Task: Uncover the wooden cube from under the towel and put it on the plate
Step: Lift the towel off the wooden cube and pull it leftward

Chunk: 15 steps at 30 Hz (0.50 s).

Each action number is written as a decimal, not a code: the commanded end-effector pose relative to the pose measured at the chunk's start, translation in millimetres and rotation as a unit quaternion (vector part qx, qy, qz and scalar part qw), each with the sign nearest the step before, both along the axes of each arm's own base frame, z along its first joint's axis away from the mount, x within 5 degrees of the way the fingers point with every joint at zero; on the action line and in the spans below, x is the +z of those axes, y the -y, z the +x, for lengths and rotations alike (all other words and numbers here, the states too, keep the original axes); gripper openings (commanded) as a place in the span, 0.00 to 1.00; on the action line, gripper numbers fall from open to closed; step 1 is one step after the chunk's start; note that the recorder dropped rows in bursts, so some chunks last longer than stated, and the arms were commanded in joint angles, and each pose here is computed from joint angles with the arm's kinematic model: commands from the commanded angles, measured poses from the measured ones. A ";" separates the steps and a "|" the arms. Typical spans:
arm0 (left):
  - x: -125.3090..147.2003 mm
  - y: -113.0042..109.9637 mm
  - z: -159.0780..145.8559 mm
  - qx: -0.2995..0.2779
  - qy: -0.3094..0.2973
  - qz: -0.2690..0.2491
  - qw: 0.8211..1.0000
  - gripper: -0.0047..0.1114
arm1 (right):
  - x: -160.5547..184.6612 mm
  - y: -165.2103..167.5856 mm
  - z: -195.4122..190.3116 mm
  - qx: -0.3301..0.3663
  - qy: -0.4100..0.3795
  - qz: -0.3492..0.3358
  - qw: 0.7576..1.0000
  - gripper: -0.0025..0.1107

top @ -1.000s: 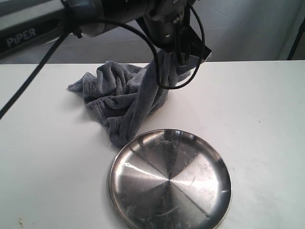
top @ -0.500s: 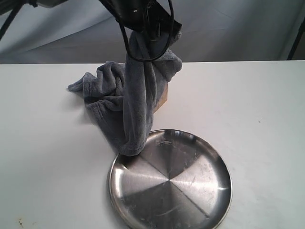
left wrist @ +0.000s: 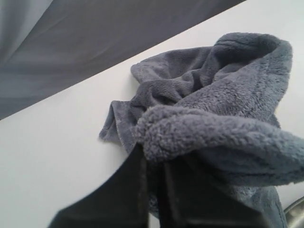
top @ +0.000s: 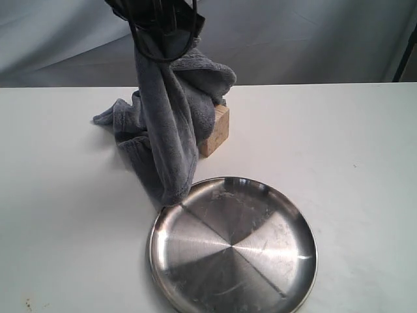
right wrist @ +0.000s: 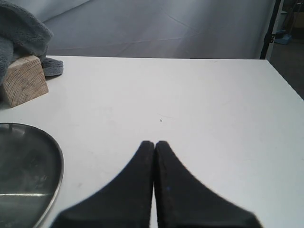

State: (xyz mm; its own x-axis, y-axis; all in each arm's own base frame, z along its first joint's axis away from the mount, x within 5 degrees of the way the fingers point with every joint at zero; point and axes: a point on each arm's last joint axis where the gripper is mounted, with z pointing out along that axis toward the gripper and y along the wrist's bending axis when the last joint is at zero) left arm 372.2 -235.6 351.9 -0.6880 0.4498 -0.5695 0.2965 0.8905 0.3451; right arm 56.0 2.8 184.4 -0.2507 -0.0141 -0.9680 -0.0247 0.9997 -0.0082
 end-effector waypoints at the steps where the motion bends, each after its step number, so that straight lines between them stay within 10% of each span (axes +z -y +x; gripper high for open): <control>1: 14.8 -13.1 -0.6 0.000 0.014 0.006 1.000 0.04 | -1.2 0.0 0.3 0.002 -0.002 -0.004 1.000 0.02; 15: 14.2 -54.8 17.3 0.051 0.000 0.025 0.998 0.04 | -1.2 0.0 0.3 0.002 -0.002 -0.004 1.000 0.02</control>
State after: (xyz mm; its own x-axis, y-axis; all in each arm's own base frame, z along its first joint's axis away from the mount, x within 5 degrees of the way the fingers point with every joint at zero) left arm 385.6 -195.2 359.8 -0.7289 0.4250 -0.5367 0.2393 0.8927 0.3819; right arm 56.0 2.8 184.4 -0.2507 -0.0134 -0.9680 -0.0245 0.9997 -0.0075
